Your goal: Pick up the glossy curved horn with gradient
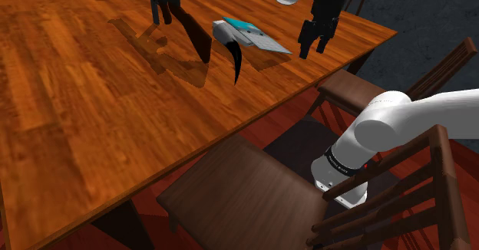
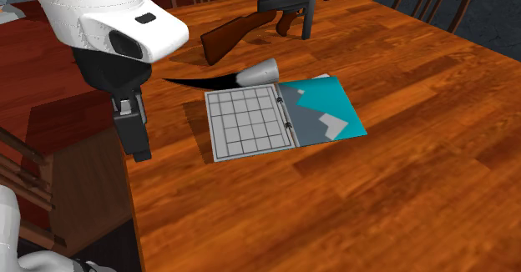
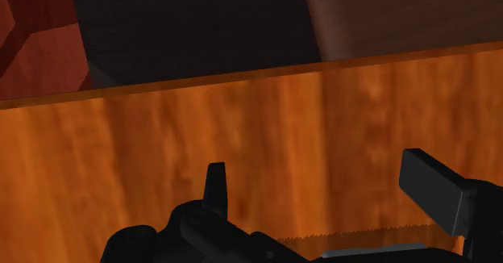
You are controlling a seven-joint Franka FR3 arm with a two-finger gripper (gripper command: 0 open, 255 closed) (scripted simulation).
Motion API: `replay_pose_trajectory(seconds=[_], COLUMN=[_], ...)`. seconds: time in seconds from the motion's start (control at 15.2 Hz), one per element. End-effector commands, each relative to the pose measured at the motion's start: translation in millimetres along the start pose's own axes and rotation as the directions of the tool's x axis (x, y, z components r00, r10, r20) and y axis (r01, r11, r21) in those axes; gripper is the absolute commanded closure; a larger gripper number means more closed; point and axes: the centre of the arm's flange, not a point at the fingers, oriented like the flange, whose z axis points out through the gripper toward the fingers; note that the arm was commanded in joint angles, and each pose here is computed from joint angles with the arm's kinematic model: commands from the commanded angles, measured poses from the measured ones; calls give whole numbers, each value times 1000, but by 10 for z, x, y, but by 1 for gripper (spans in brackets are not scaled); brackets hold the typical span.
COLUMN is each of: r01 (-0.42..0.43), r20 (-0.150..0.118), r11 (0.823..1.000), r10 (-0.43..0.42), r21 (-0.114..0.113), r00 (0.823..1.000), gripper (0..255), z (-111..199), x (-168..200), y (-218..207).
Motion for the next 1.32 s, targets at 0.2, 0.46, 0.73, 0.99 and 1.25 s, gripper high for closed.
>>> replay_pose_trajectory(seconds=[0.2,0.46,0.73,0.99,1.25], r01=[-33,-76,-117,-156,-184], r20=[-33,-76,-117,-157,-185], r11=[999,996,990,981,972], r10=[34,80,126,174,210], r21=[22,53,85,119,145], r00=[999,994,985,972,960], gripper=[0,0,0,0,0], z=[4,-11,-49,-111,-173], x=[242,576,922,1278,1550], y=[-233,-530,-812,-1076,-1263])
